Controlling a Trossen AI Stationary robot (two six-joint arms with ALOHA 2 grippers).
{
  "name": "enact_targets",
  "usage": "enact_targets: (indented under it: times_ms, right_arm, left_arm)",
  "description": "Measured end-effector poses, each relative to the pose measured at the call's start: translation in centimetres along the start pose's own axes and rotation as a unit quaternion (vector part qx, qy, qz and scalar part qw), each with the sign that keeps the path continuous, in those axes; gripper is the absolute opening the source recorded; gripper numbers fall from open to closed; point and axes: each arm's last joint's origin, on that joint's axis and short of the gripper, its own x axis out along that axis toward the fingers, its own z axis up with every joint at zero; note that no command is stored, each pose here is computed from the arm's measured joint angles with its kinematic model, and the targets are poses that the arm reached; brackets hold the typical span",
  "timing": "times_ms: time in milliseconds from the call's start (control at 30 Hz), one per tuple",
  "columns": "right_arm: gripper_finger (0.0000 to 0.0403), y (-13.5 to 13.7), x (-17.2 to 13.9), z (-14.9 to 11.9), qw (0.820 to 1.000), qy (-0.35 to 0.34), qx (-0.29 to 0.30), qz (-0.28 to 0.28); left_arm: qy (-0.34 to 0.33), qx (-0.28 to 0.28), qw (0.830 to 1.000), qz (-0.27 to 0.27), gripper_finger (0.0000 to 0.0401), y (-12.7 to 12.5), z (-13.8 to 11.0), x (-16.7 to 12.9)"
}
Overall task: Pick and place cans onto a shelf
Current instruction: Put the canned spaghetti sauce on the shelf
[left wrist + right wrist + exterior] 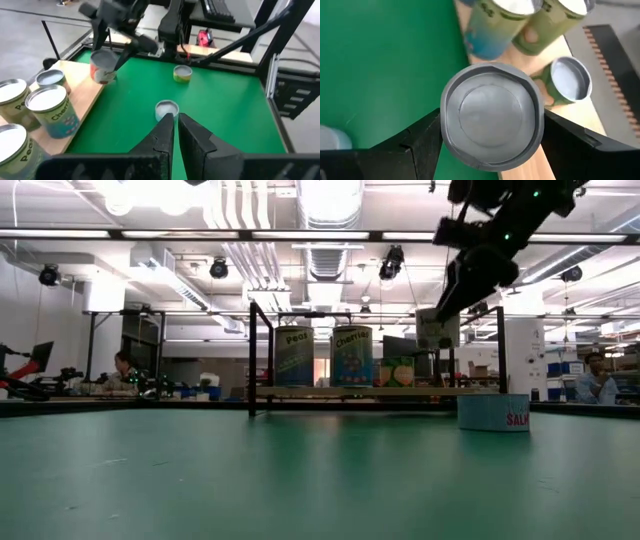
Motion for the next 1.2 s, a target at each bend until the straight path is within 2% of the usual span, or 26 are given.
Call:
enact_targets:
  times_ms: [267, 533, 800, 1067, 1200]
  right_arm:
    - [0.0273, -2.1, 3.3, -0.2, 0.997, -0.013, 0.069, -0.016]
    - [0.0274, -2.9, 6.8, -0.6, 0.996, 0.002, 0.087, -0.007]
    - [0.0275, -3.6, 7.3, -0.9, 0.995, 0.014, 0.096, -0.014]
    - [0.0333, -3.5, 7.4, -0.9, 0.996, 0.016, 0.091, -0.013]
    - [0.0347, -3.5, 7.5, -0.9, 0.996, 0.018, 0.09, -0.012]
  left_arm:
    - [-0.018, -0.006, 1.0, 0.003, 0.0008, -0.2, 0.2, 0.4]
    - [-0.009, 0.01, 1.0, 0.006, 0.0008, -0.5, -0.1, 1.1]
    - [-0.01, 0.012, 1.0, 0.006, 0.0008, -0.5, -0.1, 1.1]
    - [-0.01, 0.018, 1.0, 0.006, 0.0008, -0.5, -0.1, 1.1]
    - [-0.01, 0.02, 1.0, 0.006, 0.0008, -0.5, -0.1, 1.1]
